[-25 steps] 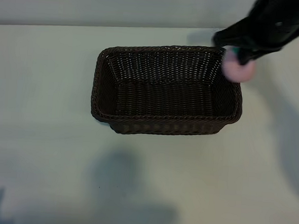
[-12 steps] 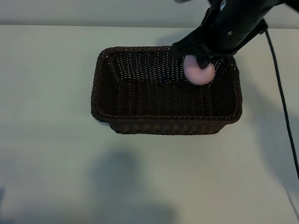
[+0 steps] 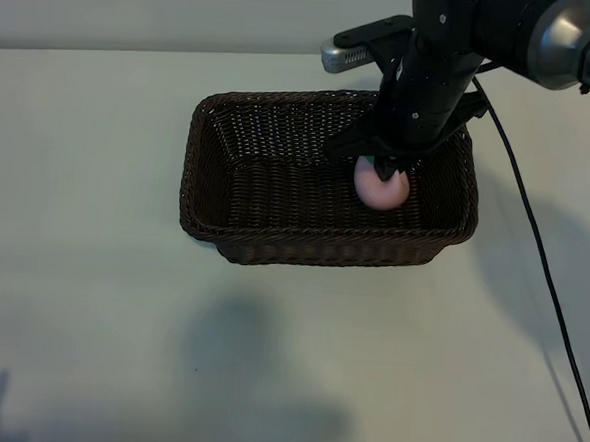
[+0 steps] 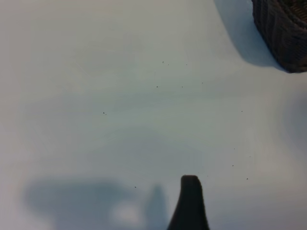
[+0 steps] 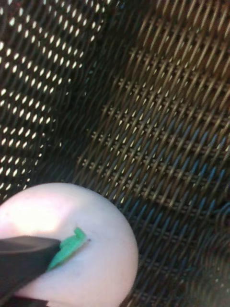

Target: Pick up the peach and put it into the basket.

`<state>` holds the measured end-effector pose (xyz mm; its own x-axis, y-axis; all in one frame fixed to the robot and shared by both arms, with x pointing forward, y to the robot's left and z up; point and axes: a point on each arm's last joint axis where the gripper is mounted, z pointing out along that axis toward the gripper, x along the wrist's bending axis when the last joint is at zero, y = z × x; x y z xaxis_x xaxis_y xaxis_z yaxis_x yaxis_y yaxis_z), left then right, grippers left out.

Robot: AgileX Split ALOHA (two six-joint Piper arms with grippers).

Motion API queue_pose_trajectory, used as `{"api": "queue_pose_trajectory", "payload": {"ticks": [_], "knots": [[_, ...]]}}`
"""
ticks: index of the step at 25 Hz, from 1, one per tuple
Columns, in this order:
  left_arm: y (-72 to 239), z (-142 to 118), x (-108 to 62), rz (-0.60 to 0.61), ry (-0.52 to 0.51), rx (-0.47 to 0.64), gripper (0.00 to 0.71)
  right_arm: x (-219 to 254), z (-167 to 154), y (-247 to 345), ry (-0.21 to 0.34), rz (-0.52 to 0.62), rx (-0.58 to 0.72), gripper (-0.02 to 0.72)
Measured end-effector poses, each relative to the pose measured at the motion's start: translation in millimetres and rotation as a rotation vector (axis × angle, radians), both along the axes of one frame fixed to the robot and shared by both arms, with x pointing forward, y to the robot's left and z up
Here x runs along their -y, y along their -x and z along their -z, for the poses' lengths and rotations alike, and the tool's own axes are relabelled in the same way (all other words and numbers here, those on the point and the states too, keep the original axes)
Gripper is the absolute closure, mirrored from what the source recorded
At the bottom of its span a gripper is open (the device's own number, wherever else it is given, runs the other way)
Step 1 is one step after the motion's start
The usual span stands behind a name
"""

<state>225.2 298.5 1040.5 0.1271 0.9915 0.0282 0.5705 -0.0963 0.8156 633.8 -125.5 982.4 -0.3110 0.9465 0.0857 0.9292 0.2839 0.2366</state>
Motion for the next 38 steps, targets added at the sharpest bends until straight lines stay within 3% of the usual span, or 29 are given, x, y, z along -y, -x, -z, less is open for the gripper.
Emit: {"api": "queue_pose_trajectory", "payload": {"ticks": [5, 8, 10, 16, 18, 22, 29, 34, 38], "knots": [[0, 0, 0.0, 0.0, 0.0, 0.0, 0.118, 0, 5, 0, 0.011, -0.018, -0.015, 0.647], [0, 0, 0.0, 0.0, 0.0, 0.0, 0.118, 0, 3, 0, 0.013, -0.02, -0.022, 0.58], [0, 0, 0.0, 0.0, 0.0, 0.0, 0.118, 0, 3, 1, 0.017, -0.022, -0.032, 0.478], [0, 0, 0.0, 0.0, 0.0, 0.0, 0.118, 1, 3, 3, 0.026, -0.026, -0.055, 0.082], [0, 0, 0.0, 0.0, 0.0, 0.0, 0.118, 1, 3, 5, 0.028, -0.028, -0.069, 0.013], [0, 0, 0.0, 0.0, 0.0, 0.0, 0.118, -1, -11, 3, 0.015, -0.029, -0.079, 0.01], [0, 0, 0.0, 0.0, 0.0, 0.0, 0.118, -7, -66, -12, -0.034, -0.036, 0.041, 0.124], [0, 0, 0.0, 0.0, 0.0, 0.0, 0.118, 10, -80, -23, 0.0, -0.006, 0.109, 0.126], [0, 0, 0.0, 0.0, 0.0, 0.0, 0.118, 52, -80, -37, 0.015, 0.091, 0.109, 0.126]]}}
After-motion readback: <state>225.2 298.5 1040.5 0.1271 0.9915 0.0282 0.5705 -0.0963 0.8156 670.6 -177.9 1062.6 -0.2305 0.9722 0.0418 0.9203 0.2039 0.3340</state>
